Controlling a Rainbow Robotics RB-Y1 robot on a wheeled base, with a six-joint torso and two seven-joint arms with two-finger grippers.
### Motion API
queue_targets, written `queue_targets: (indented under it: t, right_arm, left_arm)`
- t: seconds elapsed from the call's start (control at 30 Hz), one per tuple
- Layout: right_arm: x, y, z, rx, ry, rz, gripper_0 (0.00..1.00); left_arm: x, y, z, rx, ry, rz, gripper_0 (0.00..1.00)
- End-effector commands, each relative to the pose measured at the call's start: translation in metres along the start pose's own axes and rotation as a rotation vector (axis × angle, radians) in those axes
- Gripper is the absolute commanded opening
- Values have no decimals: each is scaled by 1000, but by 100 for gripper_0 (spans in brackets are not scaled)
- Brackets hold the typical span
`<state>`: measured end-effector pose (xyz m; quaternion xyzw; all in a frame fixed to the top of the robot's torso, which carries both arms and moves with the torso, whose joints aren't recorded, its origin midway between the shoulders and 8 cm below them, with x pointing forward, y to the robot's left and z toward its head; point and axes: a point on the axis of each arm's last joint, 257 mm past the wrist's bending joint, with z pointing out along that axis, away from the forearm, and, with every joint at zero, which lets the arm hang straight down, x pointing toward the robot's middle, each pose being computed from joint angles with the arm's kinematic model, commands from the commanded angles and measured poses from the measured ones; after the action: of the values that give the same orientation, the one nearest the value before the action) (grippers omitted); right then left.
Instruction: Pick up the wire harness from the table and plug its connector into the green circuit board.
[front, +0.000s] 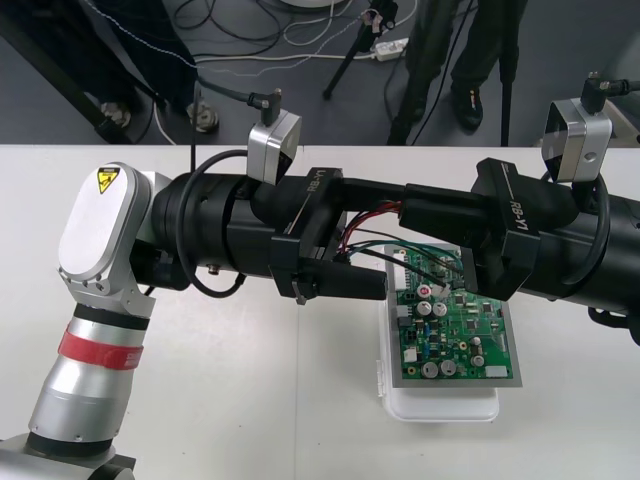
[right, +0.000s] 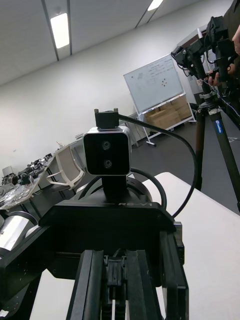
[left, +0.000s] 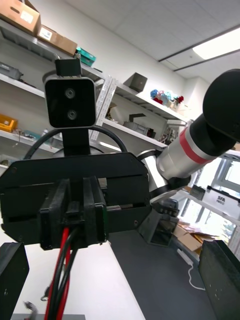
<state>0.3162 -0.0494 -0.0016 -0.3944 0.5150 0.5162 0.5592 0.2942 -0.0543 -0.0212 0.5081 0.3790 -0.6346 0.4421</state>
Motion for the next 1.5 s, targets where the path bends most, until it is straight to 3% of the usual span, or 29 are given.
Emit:
queue_targets:
  t: [0.03, 1.5]
  right_arm:
    - [-12, 14, 13, -43, -24, 29, 0]
    - [1, 14, 6, -11, -53, 43, 0]
  left_arm:
    - [-1, -13, 5, 78, 73, 85, 100]
    - [-27, 22, -6, -46, 99, 72, 100]
